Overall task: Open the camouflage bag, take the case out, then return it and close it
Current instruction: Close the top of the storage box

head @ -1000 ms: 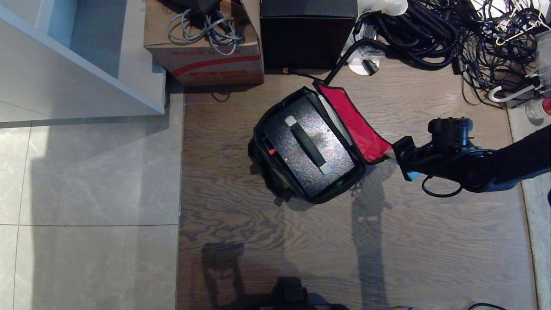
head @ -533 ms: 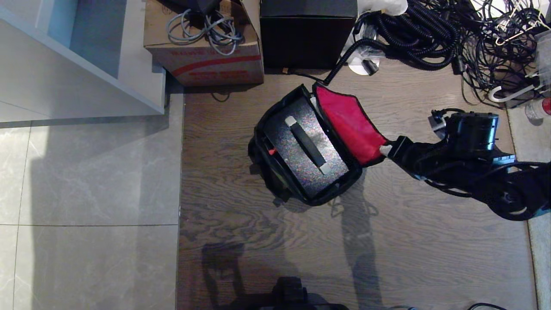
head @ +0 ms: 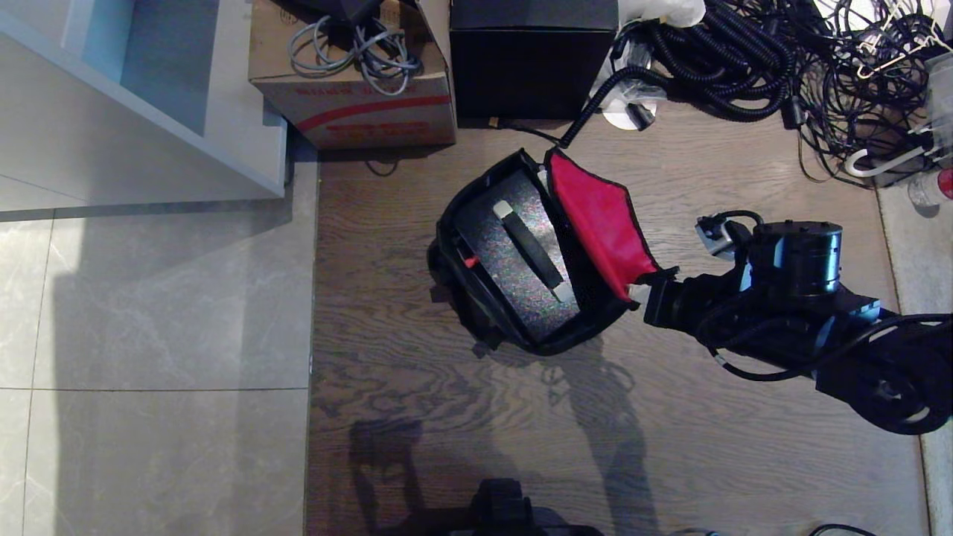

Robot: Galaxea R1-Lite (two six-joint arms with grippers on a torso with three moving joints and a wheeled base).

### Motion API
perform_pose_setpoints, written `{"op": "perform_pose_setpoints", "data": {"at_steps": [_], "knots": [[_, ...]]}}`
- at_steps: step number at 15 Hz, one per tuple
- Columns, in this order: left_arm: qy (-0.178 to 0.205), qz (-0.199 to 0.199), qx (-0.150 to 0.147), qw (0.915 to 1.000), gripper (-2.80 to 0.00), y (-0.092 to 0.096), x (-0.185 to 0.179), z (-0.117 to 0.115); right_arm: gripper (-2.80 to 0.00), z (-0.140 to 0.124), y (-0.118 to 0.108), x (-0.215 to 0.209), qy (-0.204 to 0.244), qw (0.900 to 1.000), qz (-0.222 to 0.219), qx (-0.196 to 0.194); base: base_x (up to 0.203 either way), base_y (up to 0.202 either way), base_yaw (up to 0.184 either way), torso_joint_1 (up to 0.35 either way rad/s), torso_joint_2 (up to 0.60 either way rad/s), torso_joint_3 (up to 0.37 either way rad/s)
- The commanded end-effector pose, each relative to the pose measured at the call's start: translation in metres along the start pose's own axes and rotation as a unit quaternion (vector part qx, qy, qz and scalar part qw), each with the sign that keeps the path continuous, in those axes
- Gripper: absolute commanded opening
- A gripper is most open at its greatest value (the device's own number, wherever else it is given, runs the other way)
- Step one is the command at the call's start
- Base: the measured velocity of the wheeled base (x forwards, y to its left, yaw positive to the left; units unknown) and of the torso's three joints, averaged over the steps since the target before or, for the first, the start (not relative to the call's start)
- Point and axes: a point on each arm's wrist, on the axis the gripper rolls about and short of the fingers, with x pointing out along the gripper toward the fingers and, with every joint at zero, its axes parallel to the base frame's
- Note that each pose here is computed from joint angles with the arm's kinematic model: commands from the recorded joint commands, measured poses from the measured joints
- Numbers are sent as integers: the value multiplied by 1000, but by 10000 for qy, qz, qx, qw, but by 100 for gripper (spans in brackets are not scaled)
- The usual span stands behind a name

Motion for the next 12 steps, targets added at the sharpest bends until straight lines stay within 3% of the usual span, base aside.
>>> {"op": "perform_pose_setpoints", "data": {"at_steps": [1,8,12], "knots": [[-8,1,-2,10000,-280,0,0,0,0,-2,3,2,-14,9998,57,-216,0,0,0,0,0,0],[-8,1,-2,10000,-280,0,0,0,0,-5,51,8,-826,9913,725,-719,0,0,0,0,0,0],[-8,1,-2,10000,-280,0,0,0,0,-38,92,-4,-672,9890,966,-894,0,0,0,0,0,0]]}}
